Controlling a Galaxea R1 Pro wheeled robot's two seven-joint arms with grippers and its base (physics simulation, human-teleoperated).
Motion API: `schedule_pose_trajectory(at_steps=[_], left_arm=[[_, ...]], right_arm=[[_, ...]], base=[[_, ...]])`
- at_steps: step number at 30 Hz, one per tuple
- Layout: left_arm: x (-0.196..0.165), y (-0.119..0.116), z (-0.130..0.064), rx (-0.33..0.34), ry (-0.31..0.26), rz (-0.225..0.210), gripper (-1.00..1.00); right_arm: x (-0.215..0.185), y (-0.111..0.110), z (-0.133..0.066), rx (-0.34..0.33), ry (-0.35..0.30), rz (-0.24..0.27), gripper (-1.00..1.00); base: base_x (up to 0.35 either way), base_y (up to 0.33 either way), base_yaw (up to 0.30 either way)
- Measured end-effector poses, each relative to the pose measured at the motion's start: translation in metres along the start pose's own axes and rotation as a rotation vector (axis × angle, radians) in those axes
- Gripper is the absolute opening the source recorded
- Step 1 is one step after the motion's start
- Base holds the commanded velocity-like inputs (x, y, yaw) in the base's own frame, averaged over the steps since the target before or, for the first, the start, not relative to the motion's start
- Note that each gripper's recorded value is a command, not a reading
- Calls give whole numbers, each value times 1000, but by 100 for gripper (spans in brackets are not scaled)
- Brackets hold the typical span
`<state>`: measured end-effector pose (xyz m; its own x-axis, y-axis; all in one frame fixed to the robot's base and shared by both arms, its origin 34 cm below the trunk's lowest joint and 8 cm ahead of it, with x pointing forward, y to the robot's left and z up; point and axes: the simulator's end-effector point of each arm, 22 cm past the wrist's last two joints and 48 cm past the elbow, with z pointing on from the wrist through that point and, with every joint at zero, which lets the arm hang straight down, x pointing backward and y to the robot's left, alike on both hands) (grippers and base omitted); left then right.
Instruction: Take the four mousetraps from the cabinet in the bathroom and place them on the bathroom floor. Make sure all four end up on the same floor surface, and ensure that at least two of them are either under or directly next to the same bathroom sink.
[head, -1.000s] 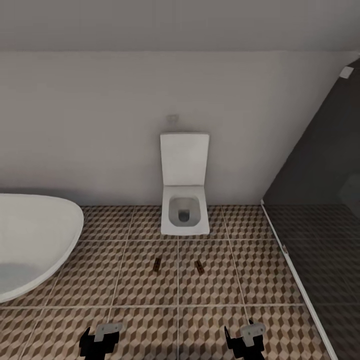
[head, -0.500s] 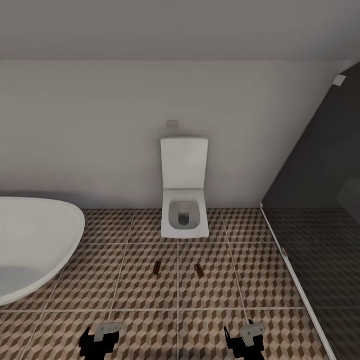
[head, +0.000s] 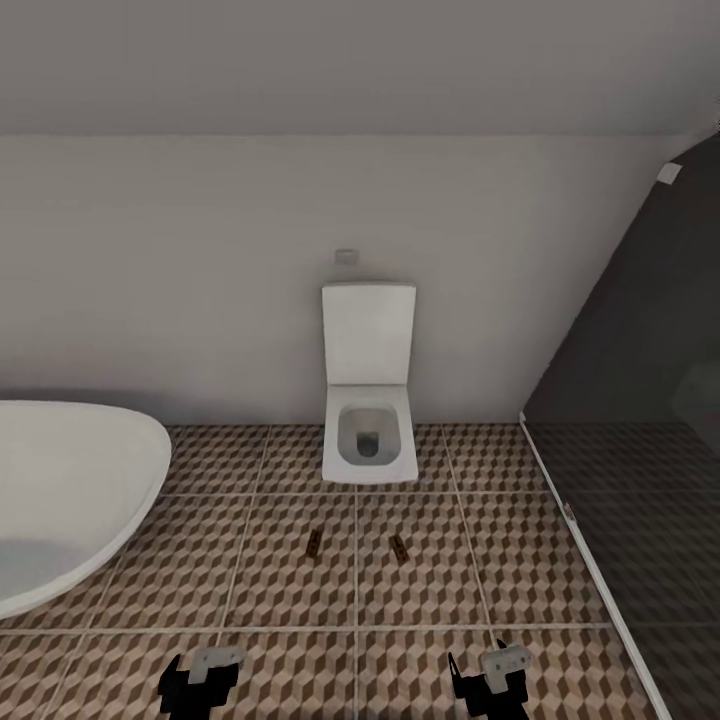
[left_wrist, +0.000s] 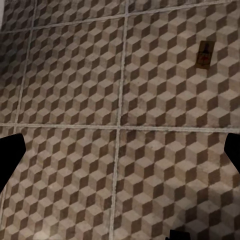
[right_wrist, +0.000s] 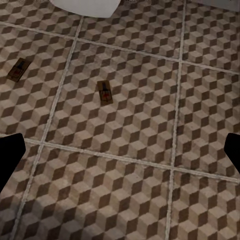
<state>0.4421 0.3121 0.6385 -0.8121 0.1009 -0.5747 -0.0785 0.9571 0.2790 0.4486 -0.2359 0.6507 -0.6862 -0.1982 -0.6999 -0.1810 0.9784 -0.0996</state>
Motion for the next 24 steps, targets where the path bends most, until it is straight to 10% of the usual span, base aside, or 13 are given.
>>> schedule_pose_trajectory(at_steps=[24], left_arm=[[-8, 1, -1, -2, -15, -4, 100]], right_arm=[[-8, -1, 0, 2, -16, 0, 100]], base=[[0, 0, 0]])
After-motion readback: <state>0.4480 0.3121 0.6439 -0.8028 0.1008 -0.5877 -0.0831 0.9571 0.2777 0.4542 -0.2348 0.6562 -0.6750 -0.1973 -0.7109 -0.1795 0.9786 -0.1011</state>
